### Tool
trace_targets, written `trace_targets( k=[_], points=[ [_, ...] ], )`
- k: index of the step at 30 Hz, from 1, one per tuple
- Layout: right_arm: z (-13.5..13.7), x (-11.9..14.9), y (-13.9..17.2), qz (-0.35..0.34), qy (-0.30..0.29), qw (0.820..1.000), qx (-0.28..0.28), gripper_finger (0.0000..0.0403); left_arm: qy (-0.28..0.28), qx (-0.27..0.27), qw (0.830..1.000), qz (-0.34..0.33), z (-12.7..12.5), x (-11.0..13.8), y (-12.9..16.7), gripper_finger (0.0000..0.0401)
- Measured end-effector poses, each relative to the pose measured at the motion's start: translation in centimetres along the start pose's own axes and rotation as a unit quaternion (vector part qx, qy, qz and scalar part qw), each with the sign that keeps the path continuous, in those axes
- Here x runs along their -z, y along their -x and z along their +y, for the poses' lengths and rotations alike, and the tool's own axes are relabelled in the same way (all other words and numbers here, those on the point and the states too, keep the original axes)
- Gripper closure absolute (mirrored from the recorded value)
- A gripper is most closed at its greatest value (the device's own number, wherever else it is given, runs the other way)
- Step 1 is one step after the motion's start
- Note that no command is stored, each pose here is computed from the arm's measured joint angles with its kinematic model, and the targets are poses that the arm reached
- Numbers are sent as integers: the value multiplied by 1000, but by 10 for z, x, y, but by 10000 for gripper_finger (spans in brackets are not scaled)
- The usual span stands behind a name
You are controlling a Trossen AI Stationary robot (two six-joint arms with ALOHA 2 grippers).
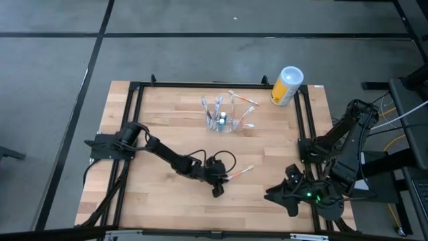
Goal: Pick & Place toothbrushing station
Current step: Put the orange toothbrush into the right section of the transparent organizer
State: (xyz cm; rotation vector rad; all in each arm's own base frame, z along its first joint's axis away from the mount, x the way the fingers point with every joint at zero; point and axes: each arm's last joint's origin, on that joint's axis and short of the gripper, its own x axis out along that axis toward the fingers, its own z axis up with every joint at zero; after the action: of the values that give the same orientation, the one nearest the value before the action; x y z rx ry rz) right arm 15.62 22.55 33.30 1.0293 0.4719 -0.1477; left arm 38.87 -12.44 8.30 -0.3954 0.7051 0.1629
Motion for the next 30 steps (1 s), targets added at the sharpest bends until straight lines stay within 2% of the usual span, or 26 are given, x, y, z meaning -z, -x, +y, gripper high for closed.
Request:
trace_targets(
  k=[6, 13, 24, 30],
  points=[
    [0, -1, 0, -12, 2, 1000, 0, 218, 24, 6, 1000, 6, 0, 1, 0, 384],
    [0, -2, 0, -36, 3, 999, -1, 218, 64, 25, 998, 3, -6, 3, 2, 395],
    [0, -2, 0, -41, 11, 999, -2, 218, 66, 18, 998, -5, -9, -6, 17, 401],
    [-1, 6, -8, -42, 8, 999, 7, 218, 46, 21, 999, -18, -12, -16, 27, 395]
  ],
)
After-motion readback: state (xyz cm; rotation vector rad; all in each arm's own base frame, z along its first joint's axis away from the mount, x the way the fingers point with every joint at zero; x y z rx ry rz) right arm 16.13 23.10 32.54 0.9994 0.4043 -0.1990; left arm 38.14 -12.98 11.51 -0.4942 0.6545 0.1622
